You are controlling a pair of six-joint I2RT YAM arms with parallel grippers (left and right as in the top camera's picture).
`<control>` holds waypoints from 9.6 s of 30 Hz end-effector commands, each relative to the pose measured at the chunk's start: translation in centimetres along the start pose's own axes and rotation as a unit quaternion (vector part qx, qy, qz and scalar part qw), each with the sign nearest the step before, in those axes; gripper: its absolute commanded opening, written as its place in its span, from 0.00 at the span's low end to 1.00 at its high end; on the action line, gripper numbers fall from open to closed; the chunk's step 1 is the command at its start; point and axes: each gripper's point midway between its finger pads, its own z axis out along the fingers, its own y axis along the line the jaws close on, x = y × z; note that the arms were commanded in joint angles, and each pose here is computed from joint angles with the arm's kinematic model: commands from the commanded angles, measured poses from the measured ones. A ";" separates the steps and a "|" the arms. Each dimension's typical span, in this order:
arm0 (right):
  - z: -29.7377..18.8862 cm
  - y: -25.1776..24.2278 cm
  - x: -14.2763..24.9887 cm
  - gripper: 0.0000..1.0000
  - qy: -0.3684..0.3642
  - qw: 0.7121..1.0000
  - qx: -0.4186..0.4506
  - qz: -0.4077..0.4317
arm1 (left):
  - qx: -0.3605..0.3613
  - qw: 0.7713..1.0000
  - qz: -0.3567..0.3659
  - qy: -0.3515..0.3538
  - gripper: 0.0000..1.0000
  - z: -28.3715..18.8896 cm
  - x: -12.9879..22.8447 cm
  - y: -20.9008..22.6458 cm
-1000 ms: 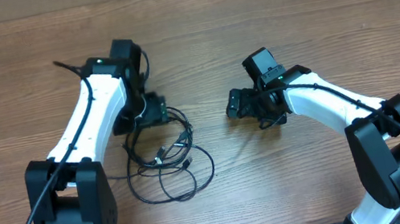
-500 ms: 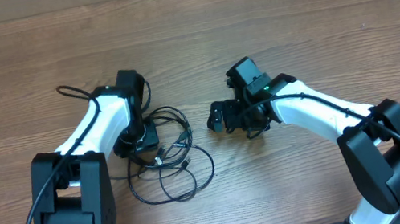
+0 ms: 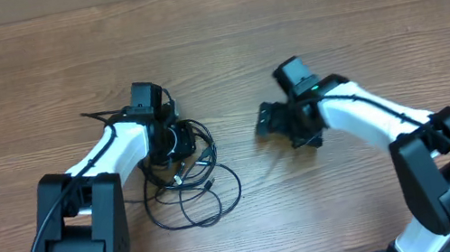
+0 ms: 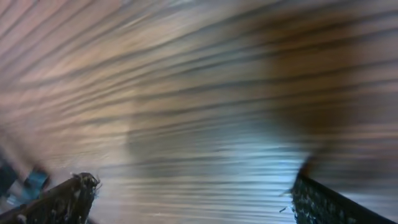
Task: Untangle cables
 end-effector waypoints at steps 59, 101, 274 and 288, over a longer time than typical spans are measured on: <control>-1.4 -7.5 -4.1 1.00 -0.031 0.988 0.060 0.138 | 0.071 0.977 0.122 -0.162 0.04 2.2 -3.9 -13.3; -1.5 -8.1 -4.6 1.00 -0.046 0.987 0.075 0.137 | -0.120 0.991 0.055 0.001 0.46 -4.9 -0.2 -10.5; -4.8 -22.4 -10.0 1.00 -0.136 0.929 0.121 0.323 | 0.158 0.981 0.108 -0.042 0.04 -12.2 0.6 -15.9; -4.8 -22.4 -10.0 1.00 -0.136 0.929 0.121 0.323 | 0.158 0.980 0.109 -0.043 0.05 -12.2 0.6 -15.9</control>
